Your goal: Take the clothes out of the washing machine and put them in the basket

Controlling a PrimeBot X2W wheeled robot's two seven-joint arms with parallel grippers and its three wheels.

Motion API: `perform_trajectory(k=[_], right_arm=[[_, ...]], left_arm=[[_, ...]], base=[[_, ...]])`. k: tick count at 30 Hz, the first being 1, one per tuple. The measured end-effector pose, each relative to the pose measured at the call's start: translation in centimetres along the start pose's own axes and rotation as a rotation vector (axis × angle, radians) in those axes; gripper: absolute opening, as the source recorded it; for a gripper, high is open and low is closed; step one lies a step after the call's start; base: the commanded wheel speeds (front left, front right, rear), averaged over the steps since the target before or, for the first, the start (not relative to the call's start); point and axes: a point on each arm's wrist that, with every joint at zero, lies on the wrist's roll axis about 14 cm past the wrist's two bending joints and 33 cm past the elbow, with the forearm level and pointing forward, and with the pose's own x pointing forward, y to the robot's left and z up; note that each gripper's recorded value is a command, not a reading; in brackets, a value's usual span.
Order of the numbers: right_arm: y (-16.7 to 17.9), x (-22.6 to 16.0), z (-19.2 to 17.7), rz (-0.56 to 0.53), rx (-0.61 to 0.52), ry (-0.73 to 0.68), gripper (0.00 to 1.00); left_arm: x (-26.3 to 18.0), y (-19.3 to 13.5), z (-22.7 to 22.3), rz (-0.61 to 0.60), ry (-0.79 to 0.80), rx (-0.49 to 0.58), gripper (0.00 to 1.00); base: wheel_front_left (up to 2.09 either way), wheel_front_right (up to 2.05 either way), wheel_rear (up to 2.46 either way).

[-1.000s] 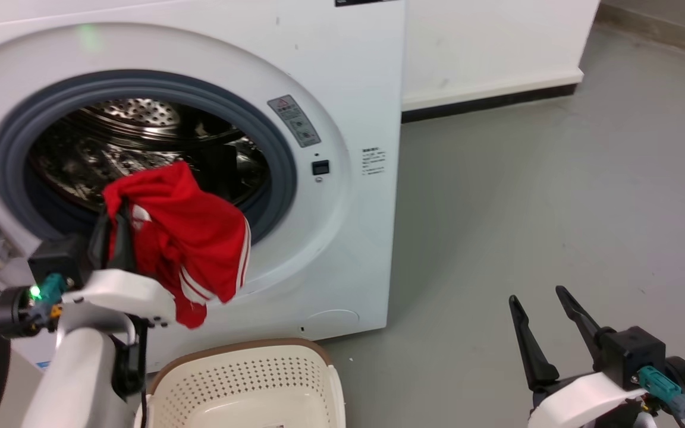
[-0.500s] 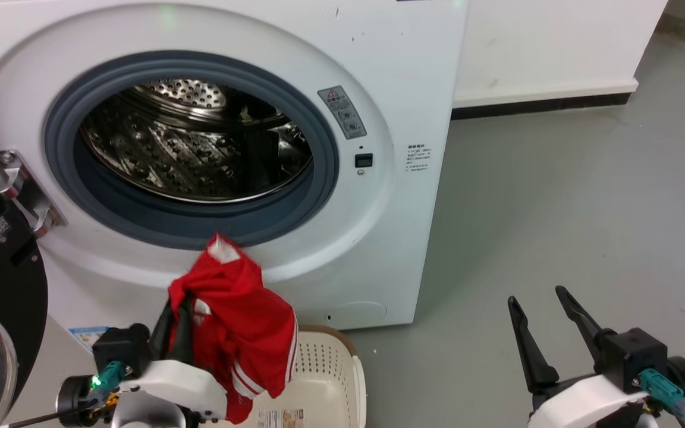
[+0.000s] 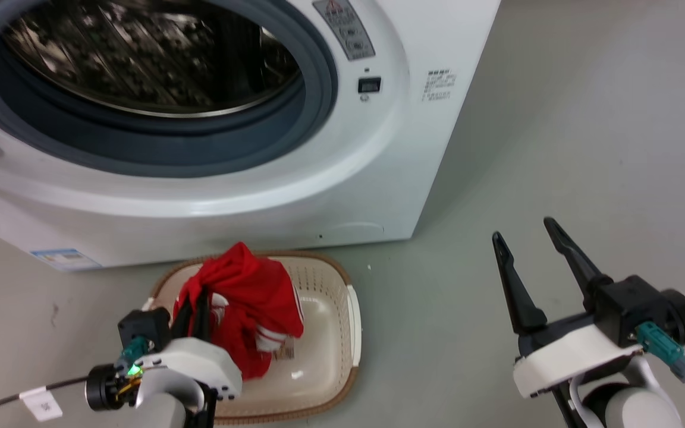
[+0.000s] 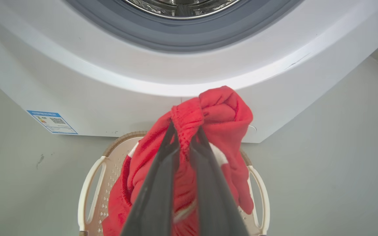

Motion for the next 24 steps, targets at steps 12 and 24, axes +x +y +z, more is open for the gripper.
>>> perform_trajectory(k=[12,24], right_arm=[[0.4,5.9,-5.2,0.051,0.006,0.082,1.00],[-1.1,6.7,-10.4,0.020,0.043,0.177,1.00]], left_arm=[[6.9,1.3,-9.8,-0.003,0.288,0.020,0.00],[6.3,3.5,-20.9,0.063,0.632,0.000,0.00]], base=[[0.00,0.00,0.00],[0.00,0.00,0.00]])
